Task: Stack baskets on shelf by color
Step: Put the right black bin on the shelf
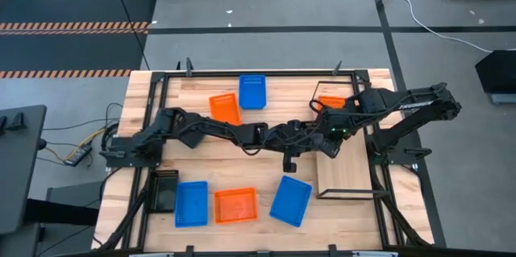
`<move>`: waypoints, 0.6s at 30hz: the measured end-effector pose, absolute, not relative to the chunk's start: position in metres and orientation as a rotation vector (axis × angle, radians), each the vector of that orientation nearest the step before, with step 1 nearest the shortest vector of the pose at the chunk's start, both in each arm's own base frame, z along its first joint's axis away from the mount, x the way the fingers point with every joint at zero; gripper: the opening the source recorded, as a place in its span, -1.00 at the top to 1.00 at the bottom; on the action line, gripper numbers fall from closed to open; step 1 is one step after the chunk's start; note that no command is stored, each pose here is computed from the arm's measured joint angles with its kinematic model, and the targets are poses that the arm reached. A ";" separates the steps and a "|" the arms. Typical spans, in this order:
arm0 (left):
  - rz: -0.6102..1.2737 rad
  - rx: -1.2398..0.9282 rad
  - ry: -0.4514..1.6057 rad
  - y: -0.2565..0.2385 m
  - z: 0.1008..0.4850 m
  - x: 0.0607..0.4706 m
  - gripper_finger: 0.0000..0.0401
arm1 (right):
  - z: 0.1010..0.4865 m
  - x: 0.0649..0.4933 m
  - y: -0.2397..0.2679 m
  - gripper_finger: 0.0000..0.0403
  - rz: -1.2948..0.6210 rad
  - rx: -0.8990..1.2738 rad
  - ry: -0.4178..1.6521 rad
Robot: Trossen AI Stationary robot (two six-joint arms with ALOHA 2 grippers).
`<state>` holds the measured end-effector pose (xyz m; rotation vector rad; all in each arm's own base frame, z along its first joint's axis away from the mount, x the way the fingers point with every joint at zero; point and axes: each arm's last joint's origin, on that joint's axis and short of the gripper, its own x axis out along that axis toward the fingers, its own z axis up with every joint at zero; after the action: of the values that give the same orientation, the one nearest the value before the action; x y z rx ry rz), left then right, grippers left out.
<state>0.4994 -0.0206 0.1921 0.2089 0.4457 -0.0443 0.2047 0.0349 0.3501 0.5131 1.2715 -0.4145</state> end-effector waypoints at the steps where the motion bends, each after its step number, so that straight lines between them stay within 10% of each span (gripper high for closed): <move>1: -0.044 0.209 0.445 -0.021 0.191 0.500 0.94 | 0.350 0.207 0.037 0.33 -0.369 0.478 1.271; 18: -0.041 0.209 0.476 -0.019 0.183 0.500 0.94 | 0.296 0.254 0.069 0.33 -0.181 0.181 1.566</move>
<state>0.5001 -0.0188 0.1831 0.2086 0.4755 -0.0412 0.2537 0.0694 0.2958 0.1811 1.5663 -0.1806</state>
